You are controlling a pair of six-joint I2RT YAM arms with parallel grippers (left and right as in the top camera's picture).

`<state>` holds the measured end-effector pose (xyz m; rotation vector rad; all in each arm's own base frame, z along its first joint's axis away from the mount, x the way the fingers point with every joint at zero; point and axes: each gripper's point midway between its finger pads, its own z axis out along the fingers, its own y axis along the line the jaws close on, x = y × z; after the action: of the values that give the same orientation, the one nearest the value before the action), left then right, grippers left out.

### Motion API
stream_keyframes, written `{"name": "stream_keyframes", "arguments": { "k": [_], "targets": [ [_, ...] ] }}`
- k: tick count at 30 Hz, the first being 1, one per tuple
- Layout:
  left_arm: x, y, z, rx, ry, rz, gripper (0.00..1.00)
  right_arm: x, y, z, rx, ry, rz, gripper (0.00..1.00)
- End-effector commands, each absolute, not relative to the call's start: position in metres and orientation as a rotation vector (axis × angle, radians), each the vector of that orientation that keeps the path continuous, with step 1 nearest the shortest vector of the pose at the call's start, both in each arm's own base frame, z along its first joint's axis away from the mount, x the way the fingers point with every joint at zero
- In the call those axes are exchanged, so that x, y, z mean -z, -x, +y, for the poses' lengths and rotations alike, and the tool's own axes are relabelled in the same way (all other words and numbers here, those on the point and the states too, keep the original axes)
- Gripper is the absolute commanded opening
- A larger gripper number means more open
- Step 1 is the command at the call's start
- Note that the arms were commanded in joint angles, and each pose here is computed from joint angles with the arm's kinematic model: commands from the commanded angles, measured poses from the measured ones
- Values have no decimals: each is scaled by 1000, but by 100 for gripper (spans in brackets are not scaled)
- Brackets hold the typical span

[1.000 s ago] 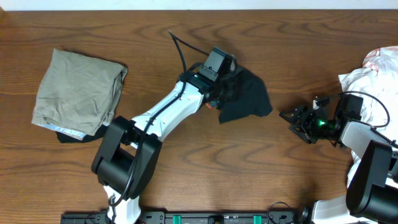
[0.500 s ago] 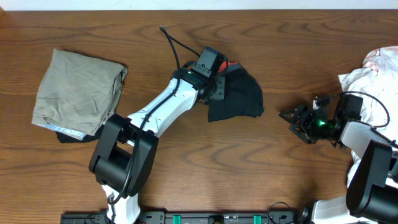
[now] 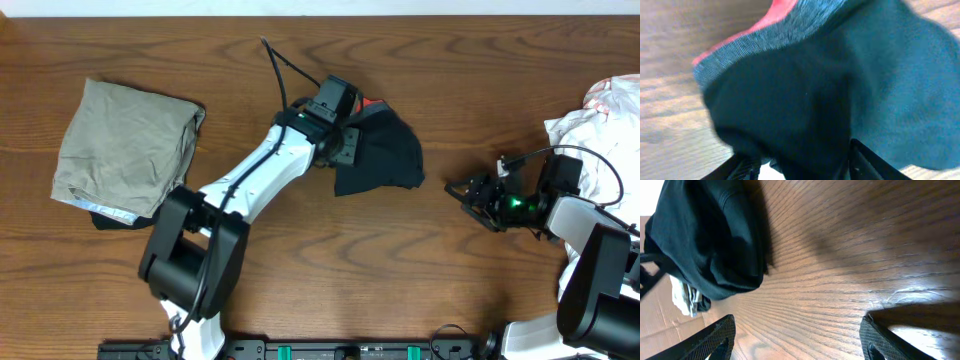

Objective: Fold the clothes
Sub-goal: 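Carry the leggings back right to table center with the left gripper, then lower the leggings onto the table center with the left gripper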

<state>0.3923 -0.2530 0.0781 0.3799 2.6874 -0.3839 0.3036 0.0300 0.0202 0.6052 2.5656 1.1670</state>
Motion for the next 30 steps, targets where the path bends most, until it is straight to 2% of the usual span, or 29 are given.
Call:
{"name": "stream_keyframes", "arguments": {
  "k": [1, 6, 11, 15, 21, 30],
  "targets": [
    [-129, -393, -248, 386, -440, 2571, 59, -9, -294, 32, -1162, -570, 2599, 78],
    [-147, -362, -229, 367, -413, 2653, 59, -9, -294, 32, -1155, -554, 2599, 78],
    [-120, -327, -224, 414, -430, 2808, 59, -8, -294, 31, -1149, -549, 2600, 78],
    [-93, -303, -247, 668, -574, 2799, 59, -8, -294, 31, -1147, -539, 2601, 79],
    [-50, -298, -247, 714, -582, 2729, 59, -8, -293, 32, -1148, -533, 2603, 79],
    [-45, -311, -256, 716, -715, 2544, 60, -8, -293, 32, -1149, -535, 2603, 79]
  ]
}}
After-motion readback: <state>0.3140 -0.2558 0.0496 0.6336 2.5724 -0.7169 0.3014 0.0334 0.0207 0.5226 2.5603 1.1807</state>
